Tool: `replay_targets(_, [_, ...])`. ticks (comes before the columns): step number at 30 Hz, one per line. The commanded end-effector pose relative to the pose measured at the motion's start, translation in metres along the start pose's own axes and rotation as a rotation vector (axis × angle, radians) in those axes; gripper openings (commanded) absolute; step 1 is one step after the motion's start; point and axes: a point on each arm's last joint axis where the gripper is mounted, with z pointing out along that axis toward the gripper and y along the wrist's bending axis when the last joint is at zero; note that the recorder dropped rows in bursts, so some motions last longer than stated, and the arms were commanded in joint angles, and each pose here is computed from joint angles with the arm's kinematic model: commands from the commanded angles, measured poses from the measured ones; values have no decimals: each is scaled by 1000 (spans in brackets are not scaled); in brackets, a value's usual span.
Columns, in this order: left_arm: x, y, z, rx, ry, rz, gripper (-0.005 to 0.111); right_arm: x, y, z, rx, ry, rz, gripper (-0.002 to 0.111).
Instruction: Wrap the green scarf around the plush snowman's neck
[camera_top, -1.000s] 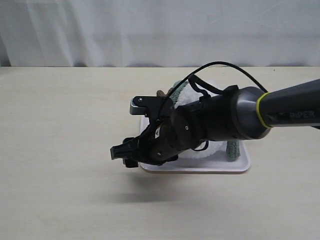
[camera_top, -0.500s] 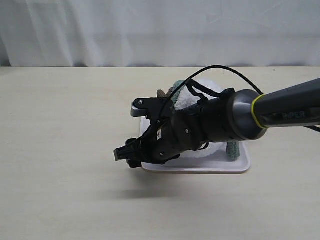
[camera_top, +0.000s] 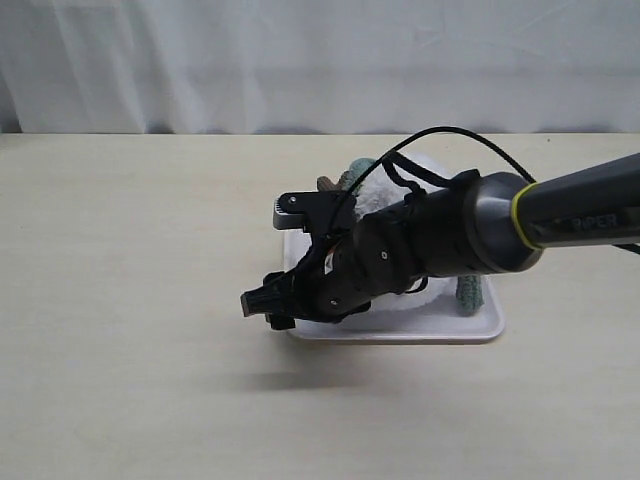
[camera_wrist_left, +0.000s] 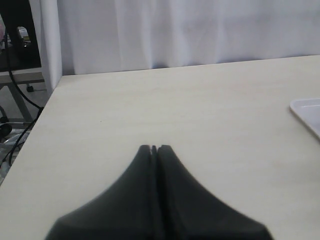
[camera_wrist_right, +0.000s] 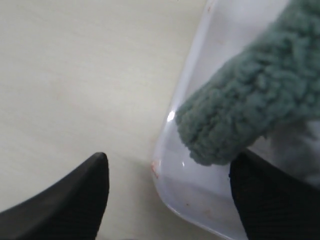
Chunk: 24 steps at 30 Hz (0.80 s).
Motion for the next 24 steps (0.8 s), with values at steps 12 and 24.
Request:
replay_targets(12, [0,0,0,-5,-10,-9,0,-11,2,-19,-10,-69,-26,62])
replay_targets(24, [0,0,0,-5,-10,-9,0,-7,-2,-1,-10,-75,64,62])
